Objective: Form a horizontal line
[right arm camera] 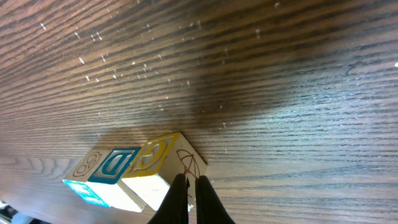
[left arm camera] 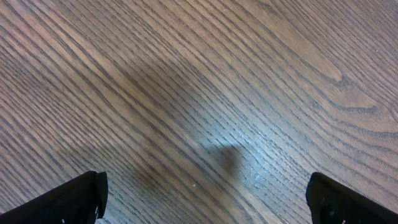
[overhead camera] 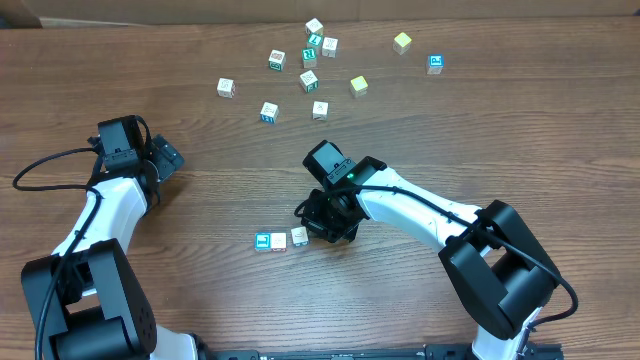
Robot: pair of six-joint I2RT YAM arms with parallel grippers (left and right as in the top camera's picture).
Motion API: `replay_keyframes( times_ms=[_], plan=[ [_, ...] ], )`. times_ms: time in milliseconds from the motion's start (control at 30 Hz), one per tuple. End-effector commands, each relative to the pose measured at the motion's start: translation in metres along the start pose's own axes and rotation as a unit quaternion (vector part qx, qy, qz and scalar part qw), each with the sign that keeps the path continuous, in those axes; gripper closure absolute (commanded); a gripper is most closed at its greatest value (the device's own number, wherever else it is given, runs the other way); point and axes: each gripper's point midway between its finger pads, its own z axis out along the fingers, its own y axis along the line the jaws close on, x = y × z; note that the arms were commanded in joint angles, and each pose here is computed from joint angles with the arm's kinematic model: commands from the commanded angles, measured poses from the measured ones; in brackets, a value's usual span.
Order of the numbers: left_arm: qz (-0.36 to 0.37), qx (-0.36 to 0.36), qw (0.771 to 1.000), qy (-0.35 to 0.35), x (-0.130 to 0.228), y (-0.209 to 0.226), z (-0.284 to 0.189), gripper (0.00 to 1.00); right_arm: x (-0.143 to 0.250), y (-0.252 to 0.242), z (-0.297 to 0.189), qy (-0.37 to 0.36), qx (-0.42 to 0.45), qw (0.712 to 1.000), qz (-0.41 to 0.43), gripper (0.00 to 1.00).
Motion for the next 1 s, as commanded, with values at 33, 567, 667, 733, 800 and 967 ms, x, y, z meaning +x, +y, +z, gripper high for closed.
replay_keyframes(
  times_ms=[33, 567, 667, 733, 800, 967],
  plan=[
    [0.001, -0.002, 1.000, -0.010, -0.007, -0.001, -0.003, 0.00, 0.005, -0.003, 0.004, 0.015, 0.002, 1.000, 0.005, 0.96],
    [0.001, -0.002, 1.000, -0.010, -0.007, -0.001, -0.003, 0.01, -0.010, -0.015, 0.003, -0.031, 0.033, 0.999, 0.019, 0.96],
    [0.001, -0.002, 1.000, -0.010, -0.007, -0.001, -0.003, 0.00, -0.010, -0.016, 0.005, -0.031, 0.034, 0.999, 0.021, 0.96],
    [0.001, -0.002, 1.000, -0.010, -0.007, -0.001, -0.003, 0.00, -0.010, -0.019, 0.007, -0.031, 0.034, 0.998, 0.032, 0.96],
    [0.001, -0.002, 1.000, -0.010, -0.007, -0.001, -0.003, 0.00, -0.009, -0.020, 0.009, -0.029, 0.032, 0.998, 0.038, 0.96],
    [0.001, -0.002, 1.000, -0.010, -0.007, -0.001, -0.003, 0.01, -0.004, -0.009, 0.010, -0.012, 0.007, 1.000, 0.029, 0.96]
  ],
)
